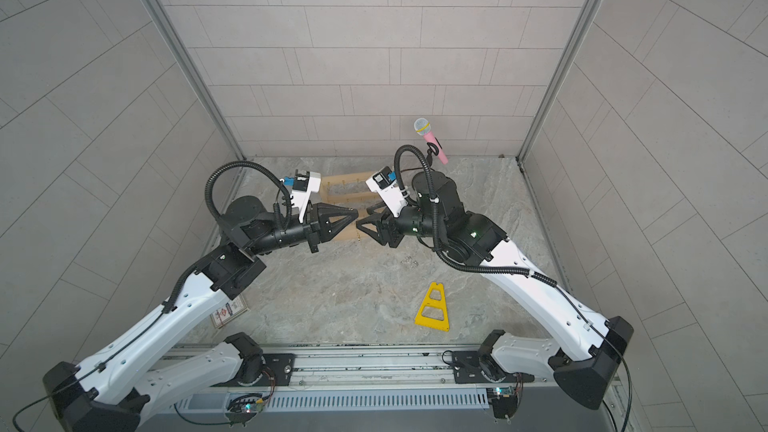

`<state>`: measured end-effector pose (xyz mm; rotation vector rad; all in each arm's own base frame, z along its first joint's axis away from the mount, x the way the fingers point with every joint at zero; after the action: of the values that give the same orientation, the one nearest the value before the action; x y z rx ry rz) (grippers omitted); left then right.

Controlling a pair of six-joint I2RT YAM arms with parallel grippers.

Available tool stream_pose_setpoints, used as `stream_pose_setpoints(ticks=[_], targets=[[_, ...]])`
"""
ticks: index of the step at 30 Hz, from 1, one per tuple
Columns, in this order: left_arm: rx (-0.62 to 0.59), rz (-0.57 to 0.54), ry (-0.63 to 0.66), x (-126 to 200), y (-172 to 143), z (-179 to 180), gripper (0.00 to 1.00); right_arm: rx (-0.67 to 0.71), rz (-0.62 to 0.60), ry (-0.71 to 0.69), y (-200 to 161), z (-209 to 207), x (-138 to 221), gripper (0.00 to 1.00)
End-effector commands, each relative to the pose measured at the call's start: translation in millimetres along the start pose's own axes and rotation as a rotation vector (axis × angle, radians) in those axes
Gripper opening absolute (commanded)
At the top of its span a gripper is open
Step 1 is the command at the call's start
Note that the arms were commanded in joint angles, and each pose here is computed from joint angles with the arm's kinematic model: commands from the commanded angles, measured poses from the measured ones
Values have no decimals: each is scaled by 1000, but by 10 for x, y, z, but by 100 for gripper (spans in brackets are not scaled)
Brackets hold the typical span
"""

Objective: Hang the necklace on the jewelry display stand
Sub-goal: Pick up the necklace from the center of the board.

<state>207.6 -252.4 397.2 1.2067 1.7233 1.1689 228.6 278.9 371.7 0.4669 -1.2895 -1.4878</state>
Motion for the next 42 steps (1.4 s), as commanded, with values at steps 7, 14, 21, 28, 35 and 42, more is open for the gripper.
stream_pose_setpoints(ticks=[7, 14, 21, 28, 35, 42], targets=[[-39, -72, 77, 91, 205, 45, 0, 0, -24, 179, -10, 285, 97, 58], [-42, -67, 55, 105, 222, 6, 0, -6, -11, 122, -59, 165, 88, 57], [-38, -59, 4, 97, 229, -73, 0, 7, -44, -4, -5, -70, 113, 53], [-27, -57, -40, 76, 233, -127, 0, 30, -60, -14, 81, -91, 75, 46], [-21, -50, -81, 73, 243, -189, 1, 58, -83, 8, 135, -67, -5, 43], [-19, -49, -91, 72, 258, -211, 1, 76, -94, 46, 180, 11, -63, 43]])
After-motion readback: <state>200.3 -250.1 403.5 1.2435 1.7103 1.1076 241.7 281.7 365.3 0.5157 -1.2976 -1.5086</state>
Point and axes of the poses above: each gripper's point midway between its finger pads, its own x axis back along the fingers, its own z axis along the line the jaws close on, y = z × x, the point moved 2 cm from there along x, back along the fingers, and after that the axes turned 4 degrees about -x, right-handed, at the moved point
